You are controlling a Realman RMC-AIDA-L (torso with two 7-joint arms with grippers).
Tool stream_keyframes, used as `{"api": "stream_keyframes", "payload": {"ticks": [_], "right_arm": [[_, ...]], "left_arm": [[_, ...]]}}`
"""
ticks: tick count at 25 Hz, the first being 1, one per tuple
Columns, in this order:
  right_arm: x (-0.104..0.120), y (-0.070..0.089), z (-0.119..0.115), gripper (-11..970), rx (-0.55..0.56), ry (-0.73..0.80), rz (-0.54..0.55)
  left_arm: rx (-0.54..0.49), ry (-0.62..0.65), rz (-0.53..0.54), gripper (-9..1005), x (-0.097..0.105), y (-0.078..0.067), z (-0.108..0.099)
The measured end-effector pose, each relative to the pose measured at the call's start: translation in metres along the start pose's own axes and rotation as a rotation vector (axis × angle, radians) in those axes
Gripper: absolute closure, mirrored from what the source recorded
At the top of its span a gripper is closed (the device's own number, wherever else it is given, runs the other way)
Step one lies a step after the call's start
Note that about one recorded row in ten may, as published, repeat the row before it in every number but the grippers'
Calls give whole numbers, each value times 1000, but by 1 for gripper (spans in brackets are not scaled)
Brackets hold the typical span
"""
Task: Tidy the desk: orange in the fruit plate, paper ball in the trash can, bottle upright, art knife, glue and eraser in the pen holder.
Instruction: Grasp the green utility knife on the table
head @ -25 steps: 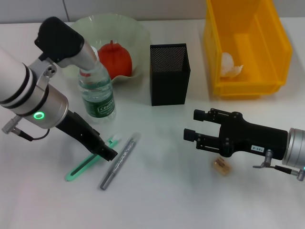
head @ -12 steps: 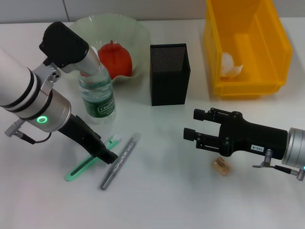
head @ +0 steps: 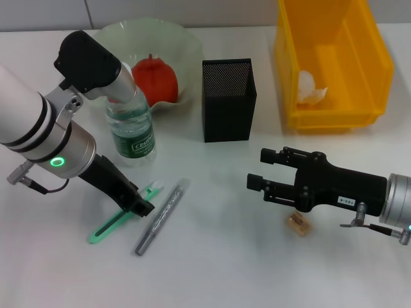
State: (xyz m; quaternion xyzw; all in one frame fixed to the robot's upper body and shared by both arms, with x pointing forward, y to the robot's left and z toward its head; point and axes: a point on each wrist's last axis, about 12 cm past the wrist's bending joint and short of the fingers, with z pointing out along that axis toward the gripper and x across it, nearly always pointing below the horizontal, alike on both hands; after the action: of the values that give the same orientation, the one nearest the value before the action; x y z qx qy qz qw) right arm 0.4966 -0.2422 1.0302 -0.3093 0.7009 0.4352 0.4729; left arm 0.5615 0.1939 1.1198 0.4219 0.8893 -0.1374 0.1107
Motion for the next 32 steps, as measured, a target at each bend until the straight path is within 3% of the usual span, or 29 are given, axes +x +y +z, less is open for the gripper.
{"api": "stream_keyframes", "payload": {"ticks": [32], "right_arm": [[-3,-1,2,259,-5,-2,-7]], "left_arm": [[-35,25,0,484,4,8,7]]}}
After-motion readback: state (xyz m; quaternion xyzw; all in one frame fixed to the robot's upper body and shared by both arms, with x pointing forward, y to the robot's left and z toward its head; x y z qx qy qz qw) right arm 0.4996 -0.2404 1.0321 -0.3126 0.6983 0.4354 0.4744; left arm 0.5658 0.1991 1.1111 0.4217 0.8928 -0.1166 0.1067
